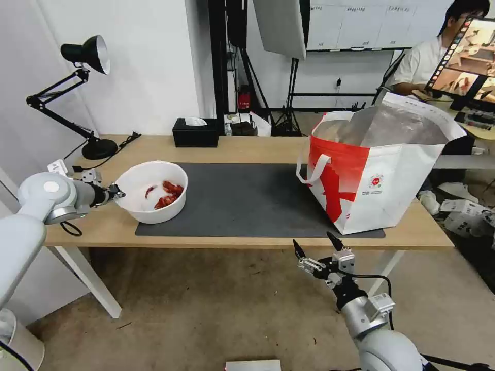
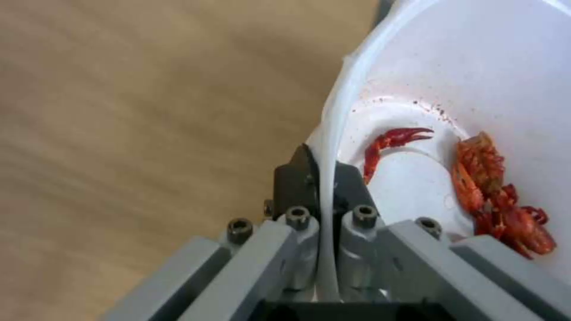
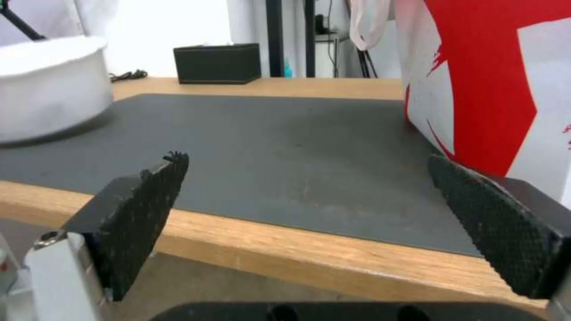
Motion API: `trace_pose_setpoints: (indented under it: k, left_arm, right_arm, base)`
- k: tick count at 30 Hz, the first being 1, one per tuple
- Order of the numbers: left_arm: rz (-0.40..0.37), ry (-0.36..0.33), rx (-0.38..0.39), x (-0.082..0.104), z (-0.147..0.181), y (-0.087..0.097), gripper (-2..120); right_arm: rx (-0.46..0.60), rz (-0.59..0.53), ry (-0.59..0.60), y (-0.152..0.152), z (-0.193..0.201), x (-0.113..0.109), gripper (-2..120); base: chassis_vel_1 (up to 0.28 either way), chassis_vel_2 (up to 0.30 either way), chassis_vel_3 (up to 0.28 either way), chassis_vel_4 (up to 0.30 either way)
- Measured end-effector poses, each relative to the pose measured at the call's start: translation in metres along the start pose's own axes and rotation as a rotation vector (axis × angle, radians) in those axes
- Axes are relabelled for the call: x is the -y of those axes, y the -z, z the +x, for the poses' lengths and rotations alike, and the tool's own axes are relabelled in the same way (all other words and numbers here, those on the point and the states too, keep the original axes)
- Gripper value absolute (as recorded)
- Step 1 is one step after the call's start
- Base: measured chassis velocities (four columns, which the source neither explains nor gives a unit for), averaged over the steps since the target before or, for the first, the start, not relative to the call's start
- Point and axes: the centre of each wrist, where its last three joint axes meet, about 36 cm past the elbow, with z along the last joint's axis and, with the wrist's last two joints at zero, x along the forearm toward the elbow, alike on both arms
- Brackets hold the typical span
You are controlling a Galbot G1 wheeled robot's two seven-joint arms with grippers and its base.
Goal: Pick up the trash from the table and place it into the takeout bag.
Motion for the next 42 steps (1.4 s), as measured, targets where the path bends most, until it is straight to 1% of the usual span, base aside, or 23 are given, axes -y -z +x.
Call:
trace_pose_setpoints:
  k: [3, 4, 7, 8, 9, 11, 12, 15, 16, 19, 20, 23, 24, 26, 27, 29, 30, 32, 33, 36, 37, 40, 42]
  left_arm:
    - [-0.043, -0.096, 0.138, 0.028, 0.016, 0.001, 0]
    - [-0.043, -0.096, 0.138, 0.028, 0.016, 0.001, 0]
    - [-0.103, -0.218, 0.298, 0.076, 0.035, 0.003, 0]
    - [-0.103, -0.218, 0.298, 0.076, 0.035, 0.003, 0]
    - [-0.114, -0.252, 0.333, 0.09, 0.041, 0.004, 0]
    - [-0.151, -0.334, 0.42, 0.129, 0.053, 0.004, 0]
    - [-0.151, -0.334, 0.42, 0.129, 0.053, 0.004, 0]
    - [-0.232, -0.433, 0.467, 0.186, 0.065, -0.001, 0]
    - [-0.232, -0.433, 0.467, 0.186, 0.065, -0.001, 0]
    - [-0.296, -0.505, 0.478, 0.246, 0.072, -0.001, 0]
    - [-0.296, -0.505, 0.478, 0.246, 0.072, -0.001, 0]
    - [-0.396, -0.565, 0.521, 0.314, 0.083, 0.007, 0]
    - [-0.396, -0.565, 0.521, 0.314, 0.083, 0.007, 0]
    - [-0.439, -0.598, 0.517, 0.356, 0.083, 0.002, 0]
    - [-0.439, -0.598, 0.517, 0.356, 0.083, 0.002, 0]
    - [-0.494, -0.609, 0.516, 0.4, 0.077, -0.01, 0]
    - [-0.494, -0.609, 0.516, 0.4, 0.077, -0.01, 0]
    - [-0.561, -0.592, 0.522, 0.441, 0.063, -0.029, 0]
    - [-0.561, -0.592, 0.522, 0.441, 0.063, -0.029, 0]
    - [-0.654, -0.551, 0.532, 0.484, 0.041, -0.059, 0]
    - [-0.654, -0.551, 0.532, 0.484, 0.041, -0.059, 0]
    - [-0.752, -0.519, 0.554, 0.512, 0.022, -0.092, 0]
    - [-0.768, -0.523, 0.551, 0.517, 0.019, -0.101, 0]
  right_arm:
    - [0.0, 0.0, 0.0, 0.0, 0.0, 0.0, 100]
    - [0.0, 0.0, 0.0, 0.0, 0.0, 0.0, 100]
    - [0.0, 0.0, 0.0, 0.0, 0.0, 0.0, 100]
    - [0.0, 0.0, 0.0, 0.0, 0.0, 0.0, 100]
    - [0.0, 0.0, 0.0, 0.0, 0.0, 0.0, 100]
    - [0.0, 0.0, 0.0, 0.0, 0.0, 0.0, 100]
    - [0.0, 0.0, 0.0, 0.0, 0.0, 0.0, 100]
    - [0.0, 0.0, 0.0, 0.0, 0.0, 0.0, 100]
    - [0.0, 0.0, 0.0, 0.0, 0.0, 0.0, 100]
    - [0.0, 0.0, 0.0, 0.0, 0.0, 0.0, 100]
    - [0.0, 0.0, 0.0, 0.0, 0.0, 0.0, 100]
    - [0.0, 0.0, 0.0, 0.0, 0.0, 0.0, 100]
    - [0.0, 0.0, 0.0, 0.0, 0.0, 0.0, 100]
    - [0.0, 0.0, 0.0, 0.0, 0.0, 0.0, 100]
    - [0.0, 0.0, 0.0, 0.0, 0.0, 0.0, 100]
    - [0.0, 0.0, 0.0, 0.0, 0.0, 0.0, 100]
    - [0.0, 0.0, 0.0, 0.0, 0.0, 0.0, 100]
    - [0.0, 0.0, 0.0, 0.0, 0.0, 0.0, 100]
    - [0.0, 0.0, 0.0, 0.0, 0.0, 0.0, 100]
    - [0.0, 0.0, 0.0, 0.0, 0.0, 0.0, 100]
    - [0.0, 0.0, 0.0, 0.0, 0.0, 0.0, 100]
    - [0.0, 0.0, 0.0, 0.0, 0.0, 0.0, 100]
    - [0.0, 0.0, 0.0, 0.0, 0.0, 0.0, 100]
  base:
    - [0.0, 0.0, 0.0, 0.0]
    - [0.0, 0.0, 0.0, 0.0]
    - [0.0, 0.0, 0.0, 0.0]
    - [0.0, 0.0, 0.0, 0.0]
    - [0.0, 0.0, 0.0, 0.0]
    - [0.0, 0.0, 0.0, 0.0]
    - [0.0, 0.0, 0.0, 0.0]
    - [0.0, 0.0, 0.0, 0.0]
    - [0.0, 0.0, 0.0, 0.0]
    - [0.0, 0.0, 0.0, 0.0]
    - [0.0, 0.0, 0.0, 0.0]
    - [0.0, 0.0, 0.0, 0.0]
    - [0.0, 0.0, 0.0, 0.0]
    - [0.0, 0.0, 0.0, 0.0]
    - [0.0, 0.0, 0.0, 0.0]
    - [0.0, 0.0, 0.0, 0.0]
    - [0.0, 0.0, 0.0, 0.0]
    - [0.0, 0.0, 0.0, 0.0]
    - [0.0, 0.0, 0.0, 0.0]
    - [0.0, 0.0, 0.0, 0.0]
    - [0.0, 0.0, 0.0, 0.0]
    - [0.0, 0.0, 0.0, 0.0]
    - [0.0, 0.0, 0.0, 0.0]
